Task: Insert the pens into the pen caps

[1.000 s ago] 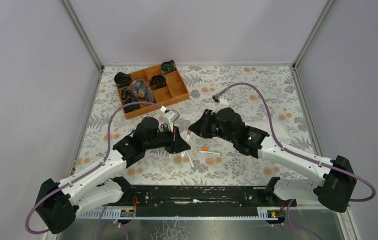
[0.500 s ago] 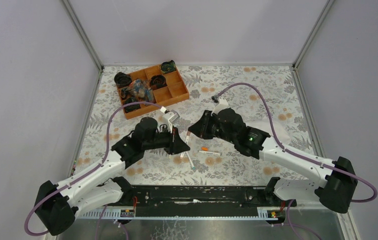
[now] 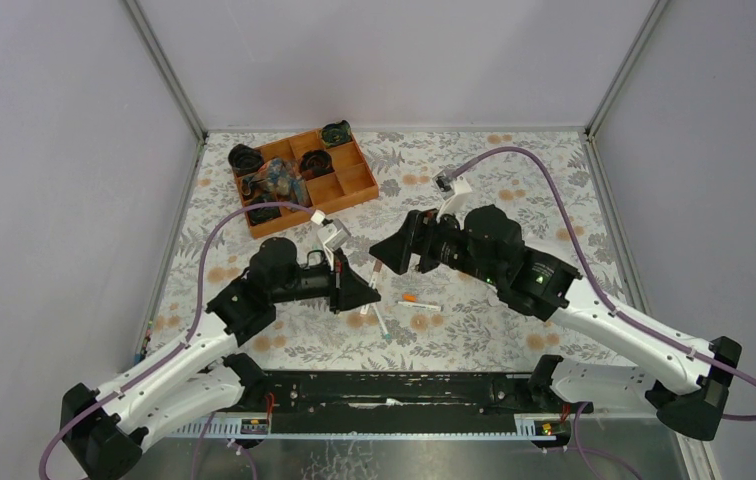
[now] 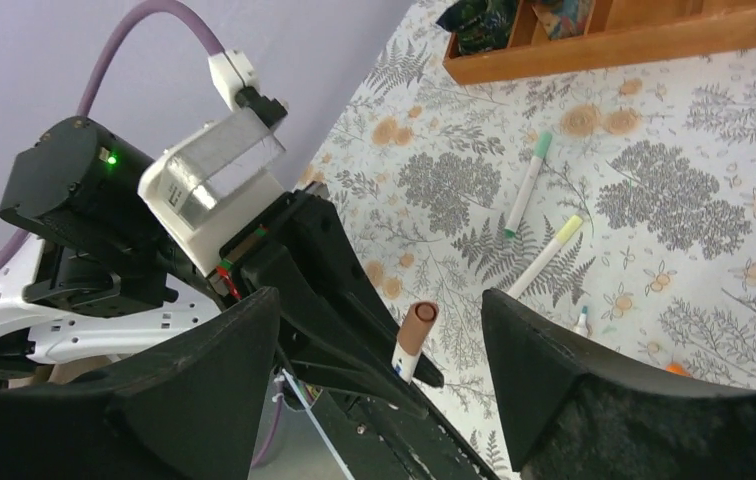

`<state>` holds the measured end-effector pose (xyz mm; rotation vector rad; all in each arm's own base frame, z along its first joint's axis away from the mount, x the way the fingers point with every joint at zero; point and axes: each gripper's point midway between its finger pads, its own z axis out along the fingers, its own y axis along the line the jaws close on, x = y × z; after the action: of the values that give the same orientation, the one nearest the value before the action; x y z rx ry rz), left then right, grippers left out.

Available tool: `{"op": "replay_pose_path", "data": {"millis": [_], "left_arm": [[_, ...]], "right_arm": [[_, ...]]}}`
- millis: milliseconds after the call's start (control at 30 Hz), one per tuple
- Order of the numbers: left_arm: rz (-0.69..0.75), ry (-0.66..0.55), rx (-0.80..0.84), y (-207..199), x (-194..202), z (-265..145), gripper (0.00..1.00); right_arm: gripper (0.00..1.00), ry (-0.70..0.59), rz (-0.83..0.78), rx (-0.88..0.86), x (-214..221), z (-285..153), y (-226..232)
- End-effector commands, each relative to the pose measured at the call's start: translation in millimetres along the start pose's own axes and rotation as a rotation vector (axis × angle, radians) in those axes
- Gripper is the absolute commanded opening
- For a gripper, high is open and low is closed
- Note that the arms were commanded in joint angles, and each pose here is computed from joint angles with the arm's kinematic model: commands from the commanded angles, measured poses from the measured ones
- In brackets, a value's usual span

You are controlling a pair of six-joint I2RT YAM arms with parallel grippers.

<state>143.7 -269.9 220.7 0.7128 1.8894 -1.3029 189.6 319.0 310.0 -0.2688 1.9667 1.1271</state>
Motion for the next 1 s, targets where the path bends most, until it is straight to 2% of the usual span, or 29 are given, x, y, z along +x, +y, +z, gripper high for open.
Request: {"op": "replay_pose_path", "data": {"millis": [0, 333, 633, 733, 867, 967], "left_arm": [[0.074, -0.024, 0.089, -20.5, -11.2, -4.9, 0.00], [0.070, -0.036, 0.106, -24.8, -14.6, -5.3, 0.00], [0.060, -0.057, 0.121, -28.6, -19.7, -5.0, 0.00], [0.057, -0.058, 0.123, -29.5, -20.4, -4.8, 0.00], [0.047, -0.066, 0.130, -30.2, -22.3, -3.7, 0.00], [0.038, -0.076, 0.129, -30.6, -24.8, -2.8, 0.00]], "right_arm": [[0.78, -0.025, -0.052, -0.049, -13.1, 2.4, 15.1], [0.61, 0.046, -0.032, -0.094, 6.6, 18.2, 17.8], [0.39, 0.081, 0.016, -0.100, 25.6, 21.9, 10.1], [0.28, 0.086, 0.023, -0.112, 28.9, 21.8, 10.7], [0.04, 0.092, 0.023, -0.146, 30.5, 19.8, 15.7], [0.00, 0.118, 0.024, -0.171, 37.1, 17.3, 18.2]]}}
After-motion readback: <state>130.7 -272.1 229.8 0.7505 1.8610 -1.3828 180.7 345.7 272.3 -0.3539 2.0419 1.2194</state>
